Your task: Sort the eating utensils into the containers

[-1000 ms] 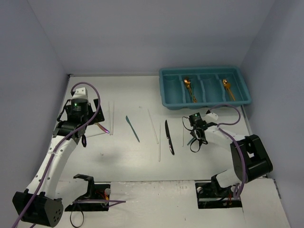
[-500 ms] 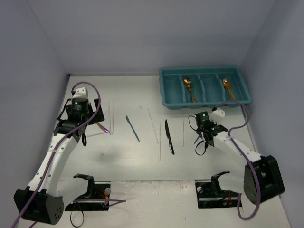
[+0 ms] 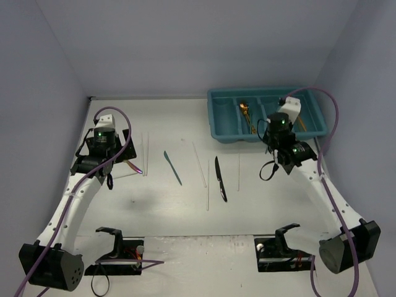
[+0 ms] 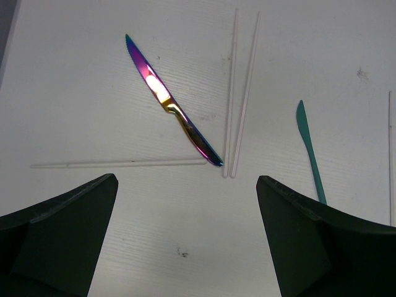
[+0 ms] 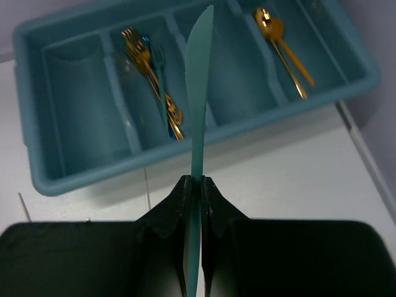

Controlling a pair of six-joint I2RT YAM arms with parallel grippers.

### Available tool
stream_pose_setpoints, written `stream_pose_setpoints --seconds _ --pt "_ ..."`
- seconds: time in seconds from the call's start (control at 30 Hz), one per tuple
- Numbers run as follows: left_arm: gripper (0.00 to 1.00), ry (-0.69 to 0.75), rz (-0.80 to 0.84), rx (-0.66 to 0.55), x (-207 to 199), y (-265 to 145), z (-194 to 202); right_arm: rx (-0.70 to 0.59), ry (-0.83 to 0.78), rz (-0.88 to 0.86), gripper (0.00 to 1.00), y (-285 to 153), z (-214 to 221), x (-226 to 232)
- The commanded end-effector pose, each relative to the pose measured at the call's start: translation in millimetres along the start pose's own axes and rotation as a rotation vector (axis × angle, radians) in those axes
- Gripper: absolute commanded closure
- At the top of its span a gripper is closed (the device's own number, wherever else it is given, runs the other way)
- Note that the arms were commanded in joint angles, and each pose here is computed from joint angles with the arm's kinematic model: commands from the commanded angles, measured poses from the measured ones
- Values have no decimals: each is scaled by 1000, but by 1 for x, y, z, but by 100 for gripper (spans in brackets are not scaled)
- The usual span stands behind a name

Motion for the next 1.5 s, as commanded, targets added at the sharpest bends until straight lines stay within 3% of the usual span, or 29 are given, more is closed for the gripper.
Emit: stream_pose_setpoints --seconds 0.0,0.27,0.63,0.73,0.8,0.9,0.97,1.1,1.23,1.47 --pt "6 -30 1 -73 1 -6 -24 -26 -216 -177 100 27 -35 51" --pt "6 -24 -6 -73 2 -3 -22 -11 -313 -369 100 87 -50 135" --pt "6 -12 -14 -42 1 5 -17 130 -294 -369 100 194 23 182" --pt "6 -11 -10 -38 0 6 -18 150 -260 -343 93 205 36 182" --pt "6 -10 -11 -37 0 7 -17 154 -248 -327 82 207 38 180" --pt "6 -13 -12 -42 1 5 -18 134 -246 -324 72 197 27 179" --pt "6 -13 -7 -43 0 5 -18 126 -257 -323 58 187 23 176" --pt "6 -14 0 -48 0 3 -20 78 -252 -341 46 145 -6 165" --pt "6 -19 0 -59 0 2 -21 100 -246 -350 43 105 3 147" --pt "6 -31 9 -57 1 3 -23 211 -215 -404 41 24 64 113"
Point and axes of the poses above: each gripper's point midway between its finger pads, its own y axis out along the fingers, its own x axis along the line the jaws close on, z = x × y, the point moved 2 cm from there along -y, back along the fingers, and after that the axes turned 11 degrees about y, right-handed, at the moved point
